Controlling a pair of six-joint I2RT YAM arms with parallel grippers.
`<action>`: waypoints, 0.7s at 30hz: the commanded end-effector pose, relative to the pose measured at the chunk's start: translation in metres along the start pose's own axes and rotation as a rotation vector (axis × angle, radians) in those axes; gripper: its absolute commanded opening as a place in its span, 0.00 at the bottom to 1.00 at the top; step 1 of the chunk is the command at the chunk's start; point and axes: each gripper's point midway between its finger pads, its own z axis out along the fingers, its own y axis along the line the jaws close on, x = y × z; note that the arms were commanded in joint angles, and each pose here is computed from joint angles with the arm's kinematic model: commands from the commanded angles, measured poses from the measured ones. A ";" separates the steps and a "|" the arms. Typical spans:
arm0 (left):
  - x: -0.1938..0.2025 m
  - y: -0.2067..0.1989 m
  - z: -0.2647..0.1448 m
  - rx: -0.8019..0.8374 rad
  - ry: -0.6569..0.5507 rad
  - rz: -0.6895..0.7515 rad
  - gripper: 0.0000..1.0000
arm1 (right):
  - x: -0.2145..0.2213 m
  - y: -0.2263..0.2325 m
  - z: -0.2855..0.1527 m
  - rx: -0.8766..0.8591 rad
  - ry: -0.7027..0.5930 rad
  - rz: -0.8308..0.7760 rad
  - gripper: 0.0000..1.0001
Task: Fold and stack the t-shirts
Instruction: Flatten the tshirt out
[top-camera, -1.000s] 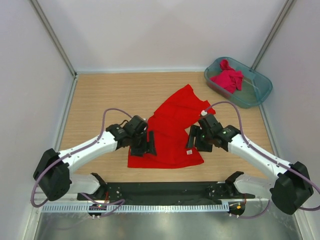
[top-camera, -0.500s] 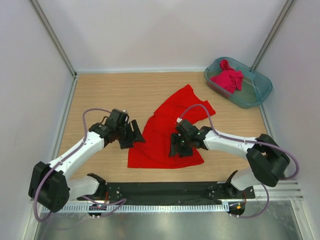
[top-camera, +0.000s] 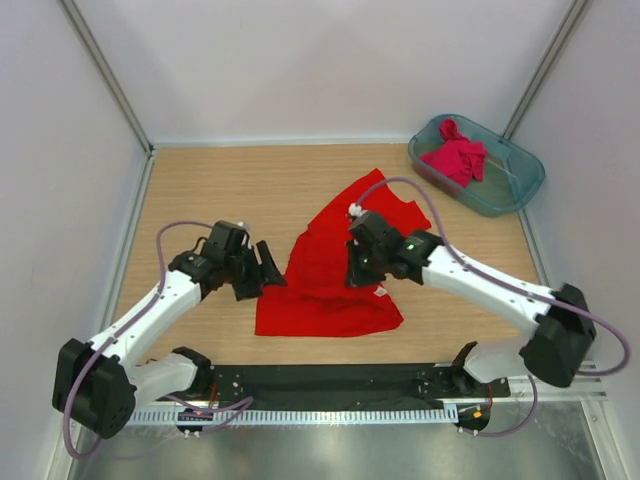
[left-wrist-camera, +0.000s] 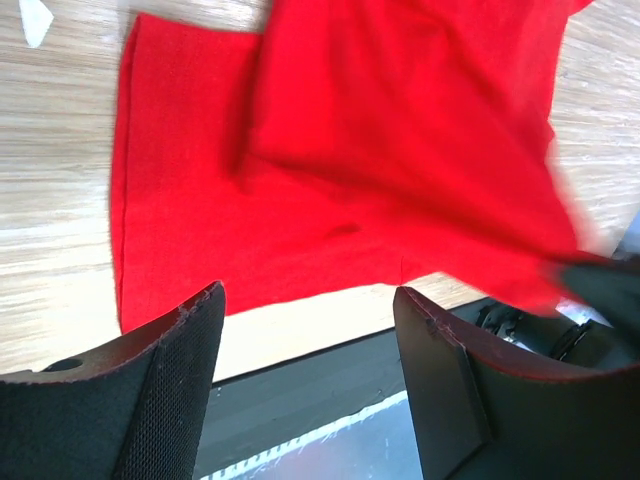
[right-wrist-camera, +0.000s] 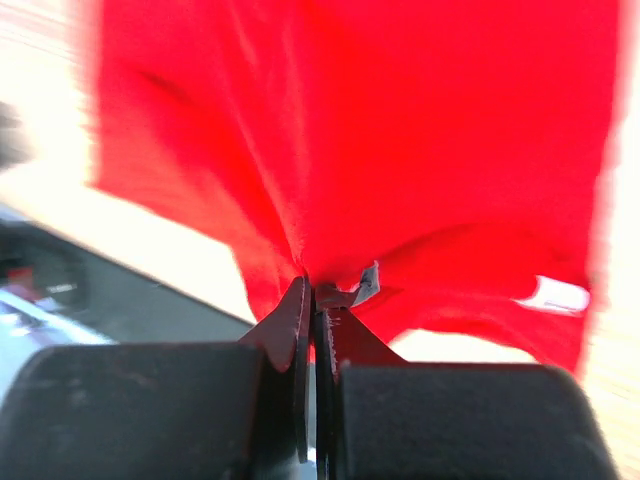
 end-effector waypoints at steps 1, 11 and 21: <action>-0.028 -0.030 -0.030 0.089 -0.129 0.063 0.69 | -0.054 0.017 -0.092 -0.030 -0.240 -0.108 0.01; -0.084 -0.048 -0.171 0.195 -0.727 0.128 0.74 | -0.194 0.181 -0.238 -0.539 -0.680 -0.343 0.01; -0.077 0.004 -0.259 0.056 -0.997 0.086 0.76 | -0.209 0.329 -0.416 -1.516 -0.684 -0.393 0.01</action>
